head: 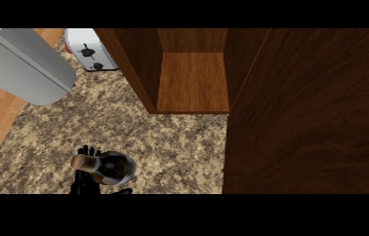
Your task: Pick up the wine, place it into the cabinet and close the cabinet
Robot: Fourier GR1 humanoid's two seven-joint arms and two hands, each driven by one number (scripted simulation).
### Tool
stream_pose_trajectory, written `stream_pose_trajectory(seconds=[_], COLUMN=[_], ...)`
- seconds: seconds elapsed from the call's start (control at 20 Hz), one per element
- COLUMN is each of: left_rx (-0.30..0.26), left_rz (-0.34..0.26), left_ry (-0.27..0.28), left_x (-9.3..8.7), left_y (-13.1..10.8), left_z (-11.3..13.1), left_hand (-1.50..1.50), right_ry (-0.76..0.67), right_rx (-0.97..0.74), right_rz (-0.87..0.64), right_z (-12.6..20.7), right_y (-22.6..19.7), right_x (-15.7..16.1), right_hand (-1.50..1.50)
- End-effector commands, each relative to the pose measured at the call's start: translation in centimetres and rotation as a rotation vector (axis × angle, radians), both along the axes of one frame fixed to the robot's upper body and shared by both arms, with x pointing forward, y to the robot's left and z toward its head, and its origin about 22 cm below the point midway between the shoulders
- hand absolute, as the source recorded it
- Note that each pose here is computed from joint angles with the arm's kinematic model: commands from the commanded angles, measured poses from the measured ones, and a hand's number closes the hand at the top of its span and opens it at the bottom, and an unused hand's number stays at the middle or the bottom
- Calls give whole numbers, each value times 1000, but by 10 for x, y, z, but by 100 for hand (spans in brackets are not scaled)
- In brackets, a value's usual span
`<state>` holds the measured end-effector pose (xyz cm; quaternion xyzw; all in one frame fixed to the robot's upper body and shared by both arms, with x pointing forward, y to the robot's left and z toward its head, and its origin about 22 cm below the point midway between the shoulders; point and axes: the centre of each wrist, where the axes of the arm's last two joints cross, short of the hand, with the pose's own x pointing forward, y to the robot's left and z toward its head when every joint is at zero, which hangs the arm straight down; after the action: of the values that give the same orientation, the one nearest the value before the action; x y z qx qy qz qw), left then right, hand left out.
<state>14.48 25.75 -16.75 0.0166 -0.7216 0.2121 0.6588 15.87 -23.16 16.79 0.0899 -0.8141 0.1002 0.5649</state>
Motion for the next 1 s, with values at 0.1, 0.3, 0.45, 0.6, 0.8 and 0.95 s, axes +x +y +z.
stream_pose_trajectory(seconds=[0.1, 0.3, 0.45, 0.6, 0.8, 0.95], left_rx=[-43, -42, -12, -2, -8, -8], left_rz=[-30, -52, -57, -58, -198, -311], left_ry=[2, 19, 14, -6, 16, 29], left_x=[27, 22, 6, 1, 7, -23], left_y=[13, -5, 9, 2, 21, 27], left_z=[-1, -10, -16, -15, 0, -16], left_hand=[150, 150, 150, 150, 150, 150], right_ry=[16, 9, 6, -7, 5, 1], right_rx=[-13, -9, -10, -15, -25, -21], right_rz=[10, -2, 2, -5, -17, 0], right_z=[6, 2, -2, 6, -10, 9], right_y=[0, -5, -3, -14, -12, 0], right_x=[0, 10, -9, -5, 3, -5], right_hand=[-150, -150, -150, -150, -150, -150])
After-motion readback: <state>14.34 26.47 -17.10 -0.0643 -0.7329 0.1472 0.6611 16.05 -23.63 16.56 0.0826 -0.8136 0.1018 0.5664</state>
